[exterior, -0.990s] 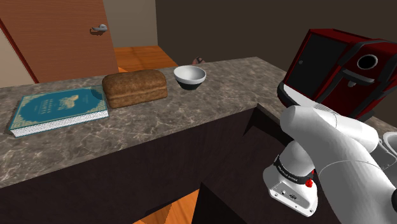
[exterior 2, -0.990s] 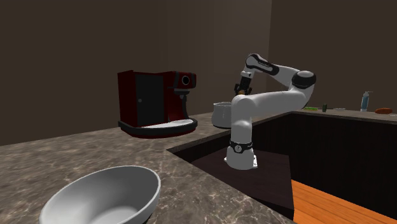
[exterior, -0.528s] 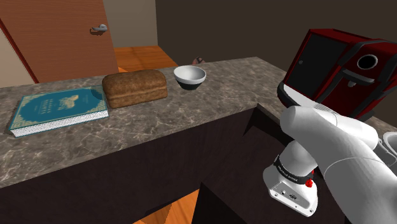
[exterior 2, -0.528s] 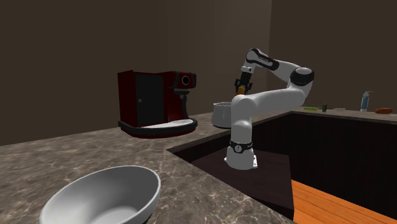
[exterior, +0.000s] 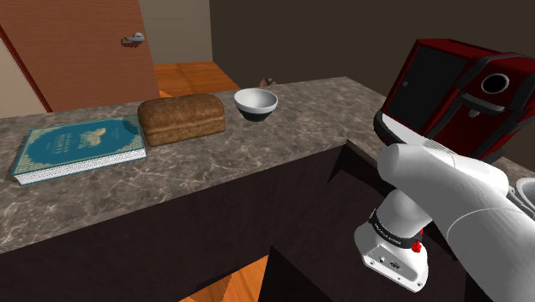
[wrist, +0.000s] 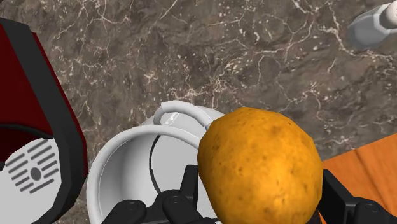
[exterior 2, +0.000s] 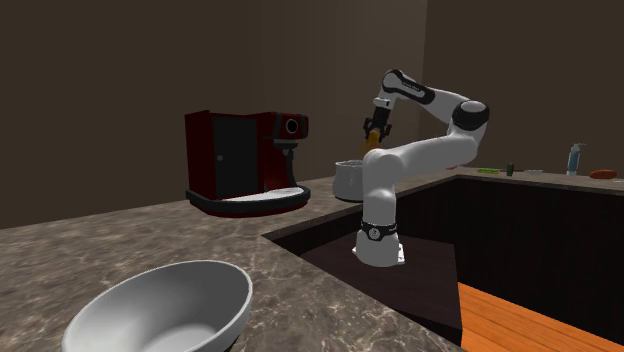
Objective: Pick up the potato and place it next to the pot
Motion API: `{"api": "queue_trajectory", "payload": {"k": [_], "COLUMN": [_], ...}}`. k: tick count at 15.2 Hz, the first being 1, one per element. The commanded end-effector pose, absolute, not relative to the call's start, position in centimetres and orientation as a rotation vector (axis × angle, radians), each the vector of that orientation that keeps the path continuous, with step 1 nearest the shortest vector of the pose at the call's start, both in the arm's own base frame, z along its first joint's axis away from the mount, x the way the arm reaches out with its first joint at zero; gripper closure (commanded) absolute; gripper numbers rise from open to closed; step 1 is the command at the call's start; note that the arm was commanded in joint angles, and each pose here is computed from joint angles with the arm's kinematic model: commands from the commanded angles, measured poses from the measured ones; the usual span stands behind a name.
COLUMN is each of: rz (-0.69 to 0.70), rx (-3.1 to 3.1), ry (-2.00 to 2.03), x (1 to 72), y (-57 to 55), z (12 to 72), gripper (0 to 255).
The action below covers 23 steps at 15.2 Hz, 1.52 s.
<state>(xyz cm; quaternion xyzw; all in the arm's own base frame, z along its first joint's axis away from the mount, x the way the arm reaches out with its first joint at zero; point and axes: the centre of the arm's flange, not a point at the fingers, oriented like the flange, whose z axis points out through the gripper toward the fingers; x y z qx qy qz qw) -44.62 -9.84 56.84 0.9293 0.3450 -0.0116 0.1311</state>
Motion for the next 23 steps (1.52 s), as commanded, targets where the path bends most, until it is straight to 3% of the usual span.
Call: {"api": "queue_trajectory", "payload": {"k": [1,23], "rz": [-0.033,-0.033], "rx": [2.699,2.699], "ry": [1.000,1.000], "x": [-43.4,-29.1], "y": [-12.0,-37.3], "z": [56.9,56.9], "gripper": [255,255]}}
